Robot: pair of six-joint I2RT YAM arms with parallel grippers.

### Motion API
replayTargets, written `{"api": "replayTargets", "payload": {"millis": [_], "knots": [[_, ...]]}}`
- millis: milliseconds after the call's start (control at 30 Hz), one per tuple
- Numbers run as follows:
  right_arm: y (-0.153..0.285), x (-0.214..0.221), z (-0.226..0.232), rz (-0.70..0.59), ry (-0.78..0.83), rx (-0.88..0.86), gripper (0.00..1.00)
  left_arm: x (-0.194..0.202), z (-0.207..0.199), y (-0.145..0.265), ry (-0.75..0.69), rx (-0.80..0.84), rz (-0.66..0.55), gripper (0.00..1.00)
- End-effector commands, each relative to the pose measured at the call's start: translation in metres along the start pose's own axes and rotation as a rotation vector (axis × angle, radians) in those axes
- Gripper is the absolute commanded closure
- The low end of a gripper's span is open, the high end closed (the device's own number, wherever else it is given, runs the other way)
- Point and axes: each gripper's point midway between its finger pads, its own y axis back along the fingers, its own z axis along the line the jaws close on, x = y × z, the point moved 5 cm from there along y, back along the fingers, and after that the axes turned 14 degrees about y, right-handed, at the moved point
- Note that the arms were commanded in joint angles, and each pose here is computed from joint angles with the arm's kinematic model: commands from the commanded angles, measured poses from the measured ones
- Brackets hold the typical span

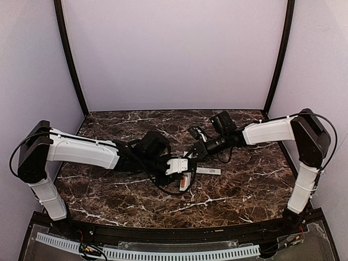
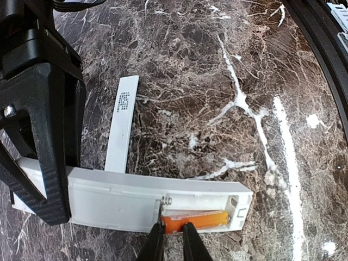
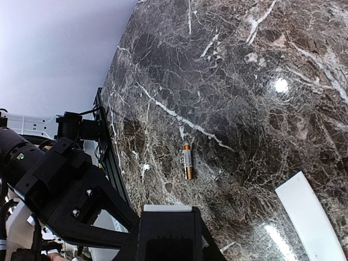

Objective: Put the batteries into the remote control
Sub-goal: Press the battery in the battery compartment.

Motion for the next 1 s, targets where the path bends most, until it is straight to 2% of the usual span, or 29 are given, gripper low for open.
{"api": "replayTargets", "payload": {"millis": [0, 567, 967], "knots": [[0.004, -0.017, 0.019, -0.042, 0.068, -0.047, 1.0, 0.016, -0.014, -0.005, 0.005, 0.082, 0.078, 0.88], [0.006, -0.02, 0.027, -0.058, 0.06, -0.097, 1.0, 0.025, -0.015, -0.021, 0.007, 0.064, 0.164, 0.89], [0.009, -0.02, 0.022, -0.076, 0.034, -0.094, 1.0, 0.028, 0.007, -0.023, 0.044, -0.145, 0.231, 0.91]]}}
